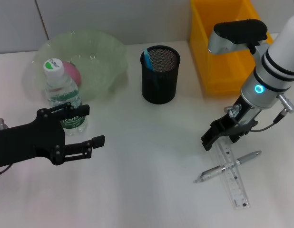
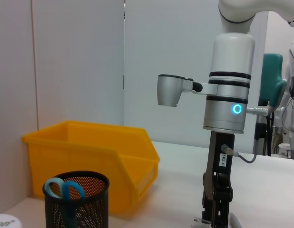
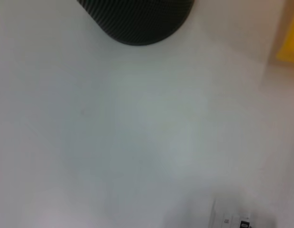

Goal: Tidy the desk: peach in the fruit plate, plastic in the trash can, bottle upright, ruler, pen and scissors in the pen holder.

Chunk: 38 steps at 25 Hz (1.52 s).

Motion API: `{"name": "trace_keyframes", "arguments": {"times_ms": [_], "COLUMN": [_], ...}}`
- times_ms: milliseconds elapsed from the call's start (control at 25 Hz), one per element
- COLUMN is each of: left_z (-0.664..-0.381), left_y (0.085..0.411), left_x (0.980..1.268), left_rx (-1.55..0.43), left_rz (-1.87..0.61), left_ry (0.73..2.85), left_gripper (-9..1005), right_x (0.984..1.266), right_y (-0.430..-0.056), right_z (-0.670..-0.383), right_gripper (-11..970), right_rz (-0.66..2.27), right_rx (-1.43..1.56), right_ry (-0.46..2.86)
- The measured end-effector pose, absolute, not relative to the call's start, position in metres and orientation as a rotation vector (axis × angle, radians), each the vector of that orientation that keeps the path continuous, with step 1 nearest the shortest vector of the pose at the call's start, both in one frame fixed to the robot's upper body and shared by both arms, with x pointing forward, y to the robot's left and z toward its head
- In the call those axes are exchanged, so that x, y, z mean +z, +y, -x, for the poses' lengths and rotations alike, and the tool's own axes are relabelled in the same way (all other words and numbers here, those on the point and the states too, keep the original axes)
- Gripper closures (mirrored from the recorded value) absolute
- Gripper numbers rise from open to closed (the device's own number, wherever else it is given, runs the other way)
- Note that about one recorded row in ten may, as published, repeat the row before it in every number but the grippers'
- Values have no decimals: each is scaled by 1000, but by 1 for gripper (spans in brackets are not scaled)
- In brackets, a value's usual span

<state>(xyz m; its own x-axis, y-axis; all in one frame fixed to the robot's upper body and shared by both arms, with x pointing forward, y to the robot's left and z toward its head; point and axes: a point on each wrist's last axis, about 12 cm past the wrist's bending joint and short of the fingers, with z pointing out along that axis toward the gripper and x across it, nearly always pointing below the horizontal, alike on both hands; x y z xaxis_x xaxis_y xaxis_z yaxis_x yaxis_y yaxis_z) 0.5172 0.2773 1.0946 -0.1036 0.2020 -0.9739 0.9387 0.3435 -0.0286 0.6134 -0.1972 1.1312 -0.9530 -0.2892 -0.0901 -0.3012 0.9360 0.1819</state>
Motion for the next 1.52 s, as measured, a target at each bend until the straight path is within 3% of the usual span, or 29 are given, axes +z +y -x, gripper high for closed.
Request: {"name": "trace_keyframes", "arguments": {"times_ms": [160,600,840,1360,1520], "left_z": [-517,-516,-516,-516,-516], "left_y": [277,278,279,280,280], "left_x": [1095,1095,1095,1095,1095], "left_rx": [-884,-886,-885,-877,-877], "left_rz": [-1063,-1054,-1053,-1048,-1049], "left_ry": [1560,1555,1556,1553,1553], "left_gripper": [162,162,162,162,162], "right_x": [1131,1130,1130,1137,1166], "right_y": [-196,-195,-194,-188,-186], "right_z": [-613,-613,-613,-615,-622], "right_gripper": [141,304,523,576,577], "right_rz": [479,497,501,536,570], "right_rx": [287,271,267,265,263], "right_ry": [3029,3031,3030,3005,2889]}}
